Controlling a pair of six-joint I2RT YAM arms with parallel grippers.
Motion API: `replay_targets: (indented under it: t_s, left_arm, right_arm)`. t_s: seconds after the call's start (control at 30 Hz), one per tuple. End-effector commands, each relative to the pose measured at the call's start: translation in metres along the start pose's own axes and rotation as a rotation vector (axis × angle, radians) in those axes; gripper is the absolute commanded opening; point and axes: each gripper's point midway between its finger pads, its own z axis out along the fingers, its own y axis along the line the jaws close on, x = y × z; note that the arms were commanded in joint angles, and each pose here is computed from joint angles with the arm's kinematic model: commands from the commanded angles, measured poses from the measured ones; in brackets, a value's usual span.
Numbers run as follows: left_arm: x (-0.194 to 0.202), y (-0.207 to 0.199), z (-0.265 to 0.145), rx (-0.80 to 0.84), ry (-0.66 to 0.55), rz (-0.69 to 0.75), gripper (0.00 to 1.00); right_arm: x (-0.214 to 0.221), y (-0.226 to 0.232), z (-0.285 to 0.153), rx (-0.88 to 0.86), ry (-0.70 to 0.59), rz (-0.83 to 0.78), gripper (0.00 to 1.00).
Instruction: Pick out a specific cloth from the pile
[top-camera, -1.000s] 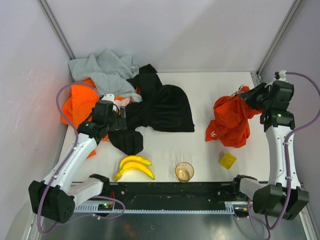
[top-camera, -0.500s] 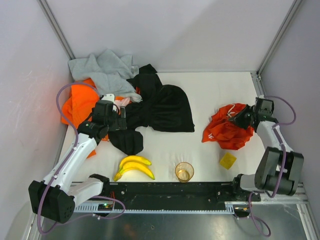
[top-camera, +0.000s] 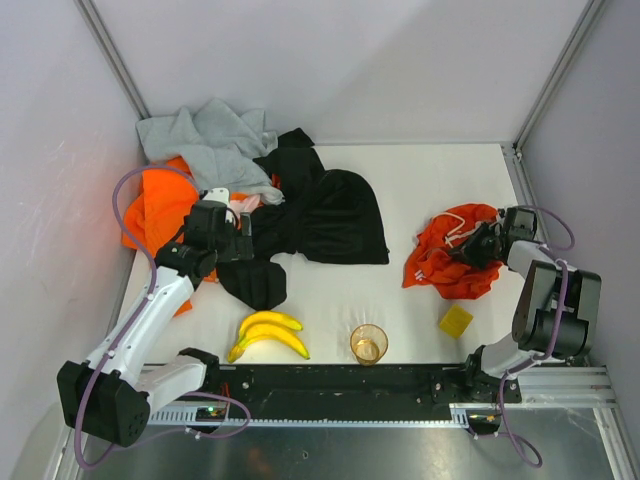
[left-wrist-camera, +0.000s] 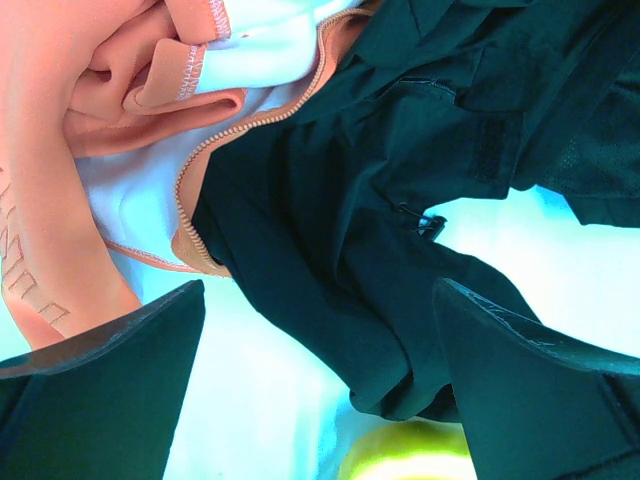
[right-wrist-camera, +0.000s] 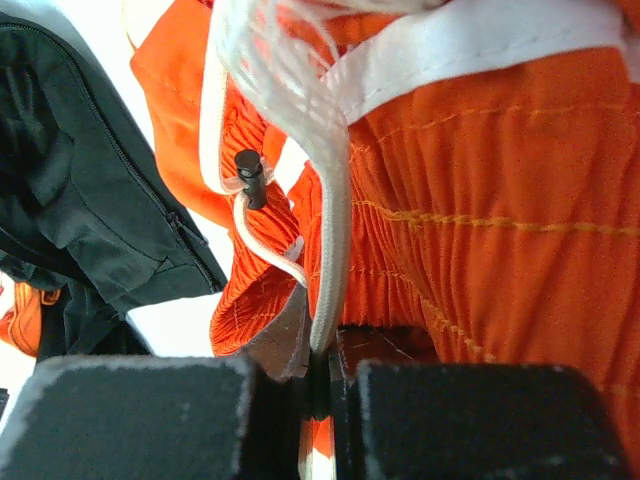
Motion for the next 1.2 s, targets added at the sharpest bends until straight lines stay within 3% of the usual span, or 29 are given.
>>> replay_targets:
  t_s: [0.0, 0.13, 0.3, 0.47, 0.83, 1.17]
  left_arm:
    - [-0.007, -0.001, -0.002, 0.009, -0.033, 0.016, 1.00]
    - [-0.007, -0.001, -0.001, 0.009, -0.032, 0.016, 1.00]
    - [-0.006, -0.002, -0.001, 0.013, -0.030, 0.016, 1.00]
    - [-0.006, -0.003, -0.002, 0.021, -0.031, 0.016, 1.00]
    - [-0.006, -0.004, -0.002, 0.024, -0.030, 0.016, 1.00]
    - [-0.007, -0.004, -0.003, 0.024, -0.034, 0.015, 1.00]
  right_arm:
    - [-0.002, 0.006, -0.009, -0.022, -0.027, -0.056, 0.02]
    - [-0.004, 0.011, -0.019, -0.022, -0.052, -0.081, 0.11]
    - [-0.006, 0.019, -0.034, -0.020, -0.090, -0.110, 0.43]
    - [-0.006, 0.027, -0.049, -0.032, -0.120, -0.134, 0.61]
    - [-0.002, 0.059, -0.079, -0.123, -0.180, -0.187, 0.79]
    - [0.018, 0.090, -0.073, -0.185, -0.145, -0.231, 0.85]
